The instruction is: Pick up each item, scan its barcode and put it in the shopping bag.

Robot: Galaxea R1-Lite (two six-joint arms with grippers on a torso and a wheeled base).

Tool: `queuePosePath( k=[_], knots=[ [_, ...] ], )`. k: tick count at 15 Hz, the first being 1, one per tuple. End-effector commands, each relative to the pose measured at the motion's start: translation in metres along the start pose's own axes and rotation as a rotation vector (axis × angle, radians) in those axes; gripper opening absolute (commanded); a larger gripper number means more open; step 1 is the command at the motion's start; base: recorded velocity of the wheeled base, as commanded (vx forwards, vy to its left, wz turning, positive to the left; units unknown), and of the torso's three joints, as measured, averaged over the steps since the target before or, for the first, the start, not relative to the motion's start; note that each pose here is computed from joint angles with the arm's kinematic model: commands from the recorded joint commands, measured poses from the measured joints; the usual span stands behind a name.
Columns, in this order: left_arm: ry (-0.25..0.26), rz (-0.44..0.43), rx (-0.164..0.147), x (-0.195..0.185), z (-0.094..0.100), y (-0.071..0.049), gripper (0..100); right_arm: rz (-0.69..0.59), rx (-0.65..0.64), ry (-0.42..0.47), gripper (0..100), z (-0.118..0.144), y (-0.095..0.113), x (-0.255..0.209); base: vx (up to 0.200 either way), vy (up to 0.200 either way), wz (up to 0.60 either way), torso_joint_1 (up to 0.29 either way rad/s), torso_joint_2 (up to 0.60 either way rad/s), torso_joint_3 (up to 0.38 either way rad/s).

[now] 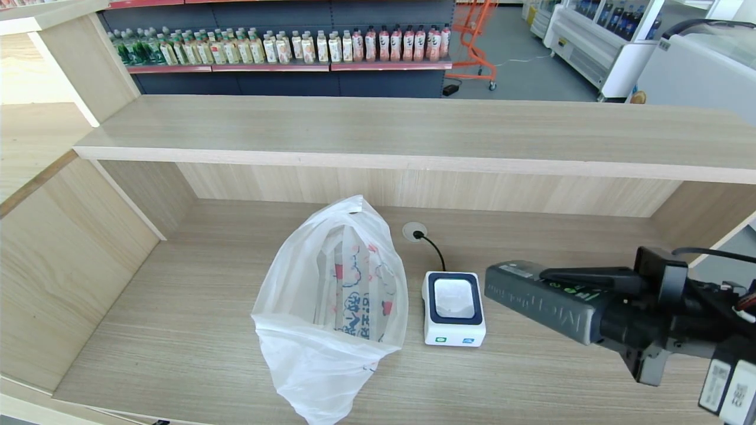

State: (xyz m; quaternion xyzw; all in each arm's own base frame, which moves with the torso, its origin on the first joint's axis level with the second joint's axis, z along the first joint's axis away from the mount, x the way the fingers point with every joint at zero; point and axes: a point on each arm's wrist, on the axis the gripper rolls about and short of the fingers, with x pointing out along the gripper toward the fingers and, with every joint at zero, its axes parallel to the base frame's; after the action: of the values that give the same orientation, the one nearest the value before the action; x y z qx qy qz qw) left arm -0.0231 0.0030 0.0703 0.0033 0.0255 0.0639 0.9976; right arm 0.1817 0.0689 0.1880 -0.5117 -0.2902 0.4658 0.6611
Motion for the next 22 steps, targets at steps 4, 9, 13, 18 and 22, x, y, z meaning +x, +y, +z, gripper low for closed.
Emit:
queuePosePath(
  k=[4,9,13,18,22],
  knots=[
    [0.0,0.002,0.0,0.0,0.0,0.0,100,-0.296,1.295,0.304,0,-0.002,-0.007,-0.01,0.0,0.0,0.0,0.0,0.0,0.0],
    [0.0,0.002,0.0,0.0,0.0,0.0,100,-0.396,1.954,0.384,0,-0.033,0.004,0.041,0.0,0.0,0.0,0.0,0.0,0.0],
    [0.0,0.001,0.0,0.0,0.0,0.0,100,-0.327,2.012,0.499,0,-0.05,0.029,0.061,0.0,0.0,0.0,0.0,0.0,0.0],
    [0.0,0.002,0.0,0.0,0.0,0.0,100,-0.29,2.011,0.579,0,-0.064,0.045,0.092,0.0,0.0,0.0,0.0,0.0,0.0],
    [0.0,0.002,0.0,0.0,0.0,0.0,100,-0.284,1.96,0.598,0,-0.069,0.047,0.111,0.0,0.0,0.0,0.0,0.0,0.0]
  ],
)
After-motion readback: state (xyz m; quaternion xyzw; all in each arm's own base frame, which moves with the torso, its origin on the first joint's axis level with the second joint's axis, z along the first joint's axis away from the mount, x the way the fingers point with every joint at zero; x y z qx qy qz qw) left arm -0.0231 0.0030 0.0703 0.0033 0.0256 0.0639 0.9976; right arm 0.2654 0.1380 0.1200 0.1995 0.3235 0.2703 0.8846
